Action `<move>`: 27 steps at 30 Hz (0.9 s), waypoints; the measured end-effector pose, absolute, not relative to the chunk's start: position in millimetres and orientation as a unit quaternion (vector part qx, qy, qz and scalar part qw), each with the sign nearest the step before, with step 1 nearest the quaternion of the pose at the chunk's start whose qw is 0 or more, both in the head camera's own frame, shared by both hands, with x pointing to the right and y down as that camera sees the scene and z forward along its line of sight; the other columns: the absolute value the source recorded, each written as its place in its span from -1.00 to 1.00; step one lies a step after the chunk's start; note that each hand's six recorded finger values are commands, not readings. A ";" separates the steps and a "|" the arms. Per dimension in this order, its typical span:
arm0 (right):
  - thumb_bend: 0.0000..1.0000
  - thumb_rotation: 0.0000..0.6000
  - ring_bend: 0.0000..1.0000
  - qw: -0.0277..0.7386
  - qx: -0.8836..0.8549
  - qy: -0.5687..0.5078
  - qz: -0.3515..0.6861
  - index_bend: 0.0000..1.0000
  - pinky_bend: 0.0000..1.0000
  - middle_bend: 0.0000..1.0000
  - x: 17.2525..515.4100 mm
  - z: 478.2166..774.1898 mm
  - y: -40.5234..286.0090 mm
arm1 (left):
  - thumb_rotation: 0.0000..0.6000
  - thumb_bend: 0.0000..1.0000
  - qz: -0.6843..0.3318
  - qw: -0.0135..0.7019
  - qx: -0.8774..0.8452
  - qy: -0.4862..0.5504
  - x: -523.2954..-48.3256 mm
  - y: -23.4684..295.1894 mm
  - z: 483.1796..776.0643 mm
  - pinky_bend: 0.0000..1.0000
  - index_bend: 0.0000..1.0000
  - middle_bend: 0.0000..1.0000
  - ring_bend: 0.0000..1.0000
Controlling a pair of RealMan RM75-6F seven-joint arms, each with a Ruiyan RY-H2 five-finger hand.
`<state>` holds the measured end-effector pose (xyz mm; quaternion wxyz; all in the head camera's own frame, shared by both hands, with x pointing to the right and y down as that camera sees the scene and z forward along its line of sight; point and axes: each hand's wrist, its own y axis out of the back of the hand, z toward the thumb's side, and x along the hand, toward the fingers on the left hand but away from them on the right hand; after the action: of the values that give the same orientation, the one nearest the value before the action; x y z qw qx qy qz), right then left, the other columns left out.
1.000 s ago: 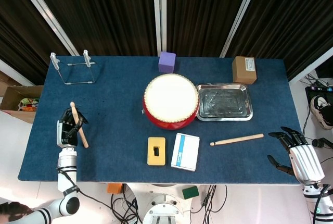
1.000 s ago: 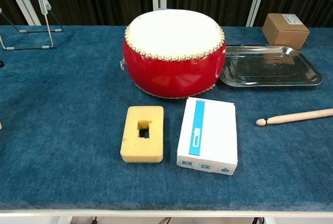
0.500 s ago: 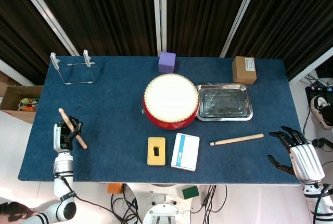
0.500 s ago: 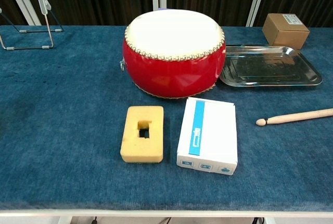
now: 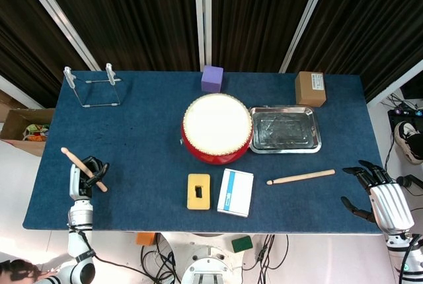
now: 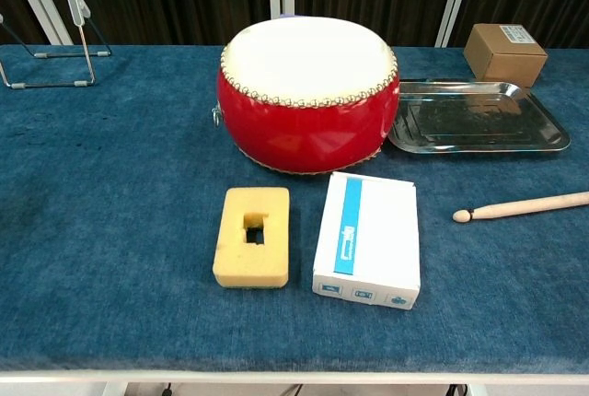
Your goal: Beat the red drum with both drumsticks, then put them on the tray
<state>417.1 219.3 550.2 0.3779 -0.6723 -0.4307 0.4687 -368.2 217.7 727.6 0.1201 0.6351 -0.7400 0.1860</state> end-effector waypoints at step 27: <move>-0.65 1.00 -0.67 0.378 -0.667 -0.442 0.466 -0.37 -0.47 -0.26 419.5 544.1 220.1 | 1.00 -0.48 0.222 0.087 0.677 -0.697 -359.4 229.6 734.8 1.00 0.97 1.00 0.99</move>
<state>419.5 220.1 544.1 0.3785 -0.6669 -0.4419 0.4656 -359.4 229.6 734.8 0.0869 0.6768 -0.6965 0.2219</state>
